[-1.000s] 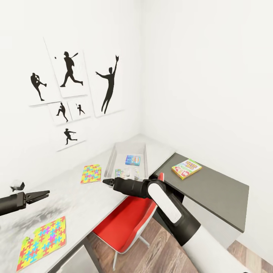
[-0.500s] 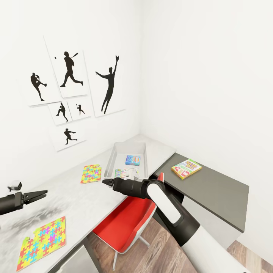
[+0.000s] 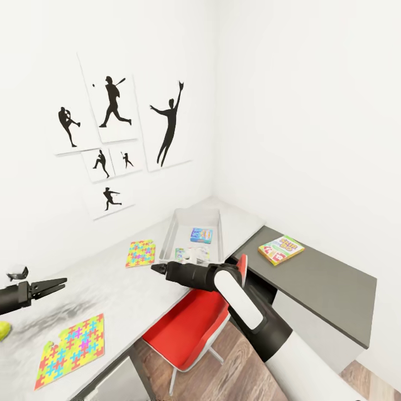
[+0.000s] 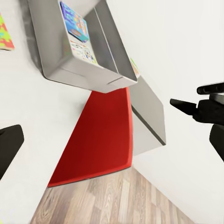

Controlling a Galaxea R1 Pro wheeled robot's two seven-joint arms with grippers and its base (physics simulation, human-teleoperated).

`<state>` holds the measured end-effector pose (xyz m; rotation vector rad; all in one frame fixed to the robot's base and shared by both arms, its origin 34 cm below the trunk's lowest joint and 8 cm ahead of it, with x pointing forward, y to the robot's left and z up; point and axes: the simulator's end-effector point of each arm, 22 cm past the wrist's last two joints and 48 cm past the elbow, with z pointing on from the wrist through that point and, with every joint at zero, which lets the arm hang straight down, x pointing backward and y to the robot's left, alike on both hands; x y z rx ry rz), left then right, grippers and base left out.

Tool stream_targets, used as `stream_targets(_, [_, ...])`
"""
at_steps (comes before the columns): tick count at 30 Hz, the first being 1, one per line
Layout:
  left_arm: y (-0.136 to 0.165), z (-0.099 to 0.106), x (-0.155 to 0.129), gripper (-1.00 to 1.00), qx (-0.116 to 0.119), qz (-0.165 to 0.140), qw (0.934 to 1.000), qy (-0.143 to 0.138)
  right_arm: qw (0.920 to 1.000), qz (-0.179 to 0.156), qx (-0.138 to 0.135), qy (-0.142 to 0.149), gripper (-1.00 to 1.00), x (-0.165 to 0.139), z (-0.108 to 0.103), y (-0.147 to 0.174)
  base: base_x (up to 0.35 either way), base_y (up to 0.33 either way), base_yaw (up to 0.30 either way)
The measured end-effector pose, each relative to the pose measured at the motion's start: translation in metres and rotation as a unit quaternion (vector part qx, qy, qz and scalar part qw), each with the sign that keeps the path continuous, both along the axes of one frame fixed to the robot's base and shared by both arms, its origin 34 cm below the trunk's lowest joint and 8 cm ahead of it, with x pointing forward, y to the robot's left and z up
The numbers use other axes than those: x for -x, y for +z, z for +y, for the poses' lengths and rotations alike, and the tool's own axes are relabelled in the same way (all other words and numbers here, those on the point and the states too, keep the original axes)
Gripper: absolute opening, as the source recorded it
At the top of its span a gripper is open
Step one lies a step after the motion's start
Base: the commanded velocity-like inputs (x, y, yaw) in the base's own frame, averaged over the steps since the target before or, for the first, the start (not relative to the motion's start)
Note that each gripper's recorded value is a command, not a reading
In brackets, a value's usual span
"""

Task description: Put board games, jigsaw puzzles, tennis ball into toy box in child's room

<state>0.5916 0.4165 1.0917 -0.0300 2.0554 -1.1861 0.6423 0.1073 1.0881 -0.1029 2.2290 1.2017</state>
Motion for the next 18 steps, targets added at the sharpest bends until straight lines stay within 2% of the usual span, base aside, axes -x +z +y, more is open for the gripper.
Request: stream_targets(18, [0.0002, 0.0, 0.0, 1.0, 0.0, -0.001, 1.0, 0.0, 1.0, 0.001, -0.001, 0.002, 1.0, 0.0012, 0.0026, 0.0001, 0.0, 0.0, 0.288])
